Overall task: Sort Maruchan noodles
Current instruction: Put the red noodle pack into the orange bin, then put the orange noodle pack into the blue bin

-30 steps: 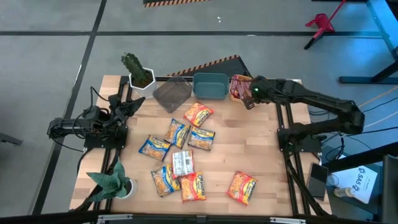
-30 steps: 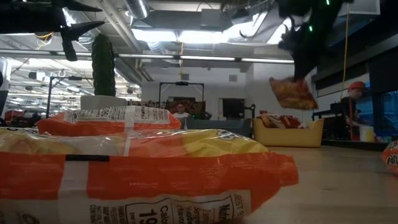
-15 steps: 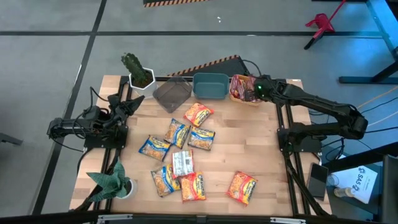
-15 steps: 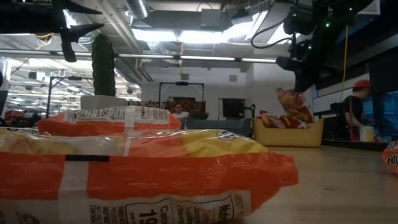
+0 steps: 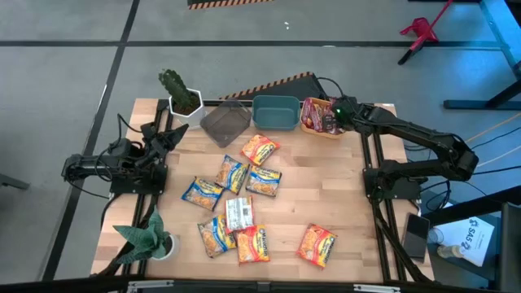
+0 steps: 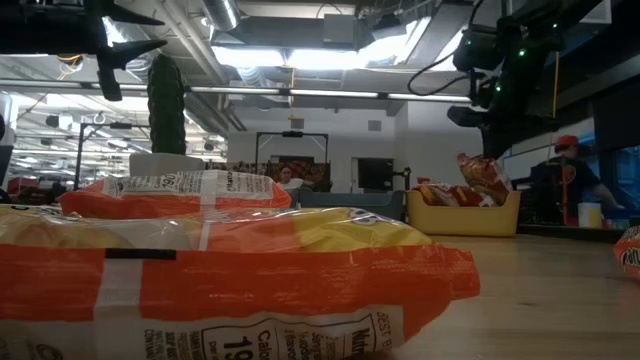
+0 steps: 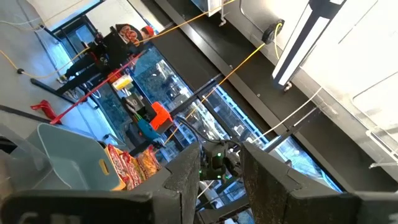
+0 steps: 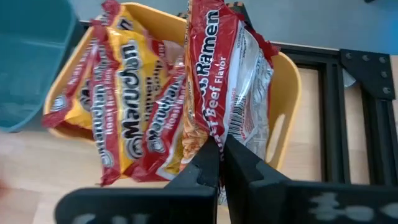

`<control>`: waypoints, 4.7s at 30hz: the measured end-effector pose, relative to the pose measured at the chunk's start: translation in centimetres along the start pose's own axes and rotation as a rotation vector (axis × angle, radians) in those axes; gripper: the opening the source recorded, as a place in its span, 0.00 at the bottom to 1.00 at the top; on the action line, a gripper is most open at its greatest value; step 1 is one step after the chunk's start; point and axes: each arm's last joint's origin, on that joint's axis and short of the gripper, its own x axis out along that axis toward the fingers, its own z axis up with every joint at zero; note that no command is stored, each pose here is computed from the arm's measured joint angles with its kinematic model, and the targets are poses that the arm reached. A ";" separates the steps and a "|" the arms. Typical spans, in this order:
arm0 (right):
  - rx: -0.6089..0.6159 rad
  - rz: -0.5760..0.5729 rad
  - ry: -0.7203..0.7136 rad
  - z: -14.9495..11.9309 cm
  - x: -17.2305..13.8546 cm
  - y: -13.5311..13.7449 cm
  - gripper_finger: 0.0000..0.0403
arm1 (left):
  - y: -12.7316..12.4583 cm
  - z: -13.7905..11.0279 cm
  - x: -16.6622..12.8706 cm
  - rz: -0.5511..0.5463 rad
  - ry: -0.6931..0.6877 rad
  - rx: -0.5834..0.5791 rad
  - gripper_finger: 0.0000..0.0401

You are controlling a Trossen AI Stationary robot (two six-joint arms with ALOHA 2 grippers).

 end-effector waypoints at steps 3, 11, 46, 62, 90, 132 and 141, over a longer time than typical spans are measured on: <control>0.011 -0.010 0.015 -0.1 0.3 0.1 0.00 | 0.0 0.0 0.0 0.001 -0.001 0.000 0.27; 0.004 -0.052 0.075 -0.5 2.0 0.8 0.00 | 0.0 0.0 0.0 0.001 -0.001 0.000 0.27; -0.879 0.840 0.324 -14.0 -13.6 8.4 0.53 | -0.2 -0.2 0.0 -0.077 0.076 -0.001 0.27; -1.001 0.886 0.397 -27.6 -20.1 3.8 0.53 | -3.2 -1.0 2.1 -0.133 0.562 -0.019 0.27; -1.431 0.736 0.170 -36.4 -16.7 2.8 0.53 | -11.8 -20.5 15.0 -0.079 1.114 0.324 0.27; -0.445 0.769 0.333 -36.8 -19.4 8.1 0.53 | -6.6 -29.6 14.7 -0.016 1.212 0.193 0.27; -0.449 0.677 0.350 -38.2 -16.4 10.1 0.53 | -5.7 -29.6 15.3 0.018 1.189 0.177 0.27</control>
